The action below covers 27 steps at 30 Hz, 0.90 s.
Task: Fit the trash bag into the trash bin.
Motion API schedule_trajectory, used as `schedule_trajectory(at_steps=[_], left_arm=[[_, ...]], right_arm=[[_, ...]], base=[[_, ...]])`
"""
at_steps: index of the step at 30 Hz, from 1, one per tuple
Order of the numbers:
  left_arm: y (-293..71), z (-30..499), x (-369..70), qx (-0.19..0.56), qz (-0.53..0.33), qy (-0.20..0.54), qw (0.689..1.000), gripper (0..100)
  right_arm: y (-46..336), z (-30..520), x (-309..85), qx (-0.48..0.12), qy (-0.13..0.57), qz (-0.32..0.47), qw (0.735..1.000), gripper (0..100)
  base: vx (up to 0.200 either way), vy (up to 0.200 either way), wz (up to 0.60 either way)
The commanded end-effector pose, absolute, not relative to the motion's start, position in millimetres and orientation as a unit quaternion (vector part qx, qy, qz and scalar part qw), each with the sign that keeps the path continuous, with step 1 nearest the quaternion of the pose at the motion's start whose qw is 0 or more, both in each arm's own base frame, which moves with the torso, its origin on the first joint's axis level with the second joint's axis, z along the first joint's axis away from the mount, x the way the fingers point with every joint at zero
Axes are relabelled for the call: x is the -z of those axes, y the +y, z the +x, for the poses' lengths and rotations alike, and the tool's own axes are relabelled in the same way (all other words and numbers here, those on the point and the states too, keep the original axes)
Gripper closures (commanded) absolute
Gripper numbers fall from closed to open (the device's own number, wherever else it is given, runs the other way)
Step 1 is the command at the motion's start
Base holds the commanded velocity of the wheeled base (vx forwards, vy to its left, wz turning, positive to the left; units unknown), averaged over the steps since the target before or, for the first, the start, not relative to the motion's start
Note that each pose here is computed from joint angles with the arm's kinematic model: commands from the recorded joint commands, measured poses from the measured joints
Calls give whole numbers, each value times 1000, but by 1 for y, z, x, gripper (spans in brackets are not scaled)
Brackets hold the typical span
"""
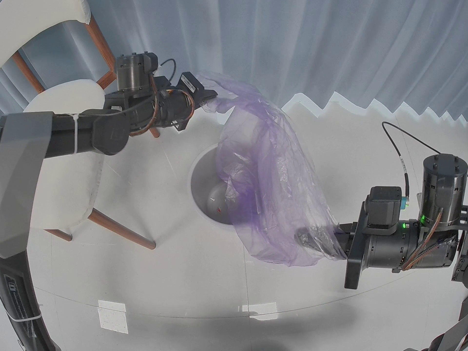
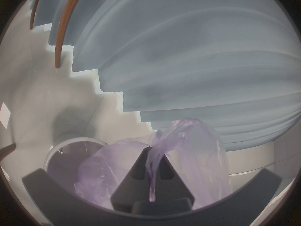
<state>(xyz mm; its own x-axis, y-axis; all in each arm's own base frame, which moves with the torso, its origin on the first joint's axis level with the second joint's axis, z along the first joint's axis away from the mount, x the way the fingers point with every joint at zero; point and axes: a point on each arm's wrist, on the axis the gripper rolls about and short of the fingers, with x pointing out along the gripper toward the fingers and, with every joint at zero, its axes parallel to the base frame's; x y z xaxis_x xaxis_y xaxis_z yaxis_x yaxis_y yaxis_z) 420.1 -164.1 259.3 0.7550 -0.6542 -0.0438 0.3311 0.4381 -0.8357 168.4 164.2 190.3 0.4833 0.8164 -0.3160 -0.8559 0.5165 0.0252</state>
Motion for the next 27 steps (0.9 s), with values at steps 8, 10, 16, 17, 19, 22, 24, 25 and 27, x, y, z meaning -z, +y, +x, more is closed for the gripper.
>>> schedule_trajectory(at_steps=[8,10,16,17,19,22,24,25,27], left_arm=[[-123,333,-337,310,-402,207,836,100],[-119,316,-345,313,-387,213,841,100],[-118,283,-328,311,-344,249,850,100],[-117,281,-321,307,-329,253,856,100],[-114,275,-309,298,-307,262,865,100],[-112,269,-298,287,-298,276,868,100],[-112,269,-289,282,-299,289,864,100],[-113,268,-287,282,-299,294,863,100],[-112,267,-283,282,-299,296,862,100]], right_arm=[[189,203,-204,-479,131,-53,866,100],[196,217,-208,-473,126,-47,871,100],[219,251,-207,-467,117,-46,875,100],[223,256,-204,-466,121,-48,875,100],[229,264,-197,-466,126,-51,874,100],[236,283,-179,-464,121,-61,876,100],[237,296,-166,-461,112,-71,878,100],[233,304,-161,-458,106,-80,879,100],[219,316,-158,-444,97,-106,884,100]], base=[[0,0,0],[0,0,0],[0,0,0],[0,0,0],[0,0,0],[0,0,0],[0,0,0],[0,0,0],[0,0,0]])
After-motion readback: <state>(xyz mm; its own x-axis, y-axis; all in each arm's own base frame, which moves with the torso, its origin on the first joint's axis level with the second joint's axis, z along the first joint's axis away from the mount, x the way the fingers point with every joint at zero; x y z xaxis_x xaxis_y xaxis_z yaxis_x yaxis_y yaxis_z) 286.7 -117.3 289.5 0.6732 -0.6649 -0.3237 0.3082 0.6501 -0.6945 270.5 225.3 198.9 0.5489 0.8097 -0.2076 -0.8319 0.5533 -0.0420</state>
